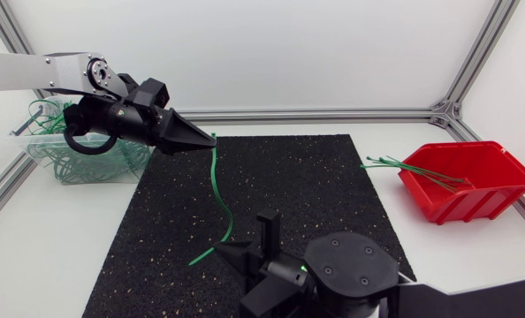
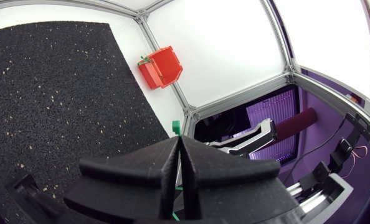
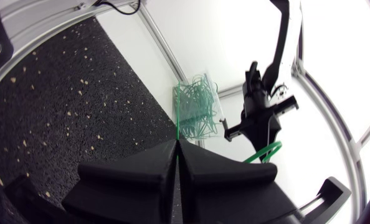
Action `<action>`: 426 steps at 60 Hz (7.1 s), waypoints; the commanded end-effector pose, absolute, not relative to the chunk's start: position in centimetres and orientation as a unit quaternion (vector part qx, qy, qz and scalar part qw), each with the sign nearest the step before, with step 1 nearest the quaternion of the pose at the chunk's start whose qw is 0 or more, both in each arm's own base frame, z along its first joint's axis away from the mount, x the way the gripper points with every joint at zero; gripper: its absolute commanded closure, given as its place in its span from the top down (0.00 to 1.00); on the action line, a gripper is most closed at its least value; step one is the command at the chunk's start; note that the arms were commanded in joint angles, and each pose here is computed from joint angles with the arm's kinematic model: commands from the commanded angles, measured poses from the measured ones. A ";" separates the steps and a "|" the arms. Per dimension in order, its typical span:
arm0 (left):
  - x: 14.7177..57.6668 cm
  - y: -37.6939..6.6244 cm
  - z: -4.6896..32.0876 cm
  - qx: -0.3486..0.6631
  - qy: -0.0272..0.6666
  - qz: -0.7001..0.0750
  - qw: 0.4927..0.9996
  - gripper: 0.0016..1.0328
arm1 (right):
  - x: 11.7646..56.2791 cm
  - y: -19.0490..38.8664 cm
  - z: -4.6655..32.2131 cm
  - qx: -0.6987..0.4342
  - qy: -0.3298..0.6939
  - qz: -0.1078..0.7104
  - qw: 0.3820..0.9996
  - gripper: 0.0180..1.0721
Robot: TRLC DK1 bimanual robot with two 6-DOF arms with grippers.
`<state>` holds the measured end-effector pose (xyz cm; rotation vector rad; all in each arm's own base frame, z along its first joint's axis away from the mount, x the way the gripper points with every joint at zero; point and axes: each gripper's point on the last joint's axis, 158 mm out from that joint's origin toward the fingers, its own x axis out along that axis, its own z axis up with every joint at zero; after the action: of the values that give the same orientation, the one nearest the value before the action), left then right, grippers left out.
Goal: Take a green cable tie from the red box, thread the tail through the head to close it, then place it in the transparent bin on the left.
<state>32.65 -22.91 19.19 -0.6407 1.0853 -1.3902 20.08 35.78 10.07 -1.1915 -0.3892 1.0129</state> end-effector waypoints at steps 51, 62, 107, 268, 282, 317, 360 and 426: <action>28.4 -23.5 20.2 -0.273 0.474 -0.609 0.575 0.03 | 19.3 34.3 9.6 -0.345 0.019 0.436 0.831 0.05; 28.1 -23.4 20.2 -0.274 0.474 -0.609 0.574 0.03 | 18.3 34.0 10.7 -0.280 0.118 0.470 0.829 0.05; 25.2 -23.7 21.2 -0.256 0.461 -0.626 0.574 0.03 | 16.9 33.5 17.5 -0.136 0.216 0.498 0.829 0.05; 22.8 -24.4 19.6 -0.207 0.377 -0.679 0.595 0.03 | 14.8 34.1 24.4 0.158 0.354 0.484 0.785 0.05; 22.9 -24.9 19.0 -0.182 0.367 -0.687 0.600 0.03 | 14.2 33.9 23.7 0.154 0.360 0.490 0.779 0.05; 23.6 -24.8 18.9 -0.111 0.318 -0.690 0.641 0.03 | 14.3 33.7 23.8 0.153 0.354 0.491 0.781 0.05; 24.6 -25.4 18.5 -0.113 0.265 -0.676 0.678 0.03 | 15.4 35.3 25.9 0.197 0.378 0.483 0.765 0.05; 21.5 -26.6 24.9 -0.174 0.215 -0.653 0.705 0.03 | 14.1 34.2 31.5 0.407 0.561 0.375 0.616 0.05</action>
<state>21.85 -26.48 25.42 -0.3552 0.4466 -1.4561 13.71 33.98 31.08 0.8821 1.2397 0.9042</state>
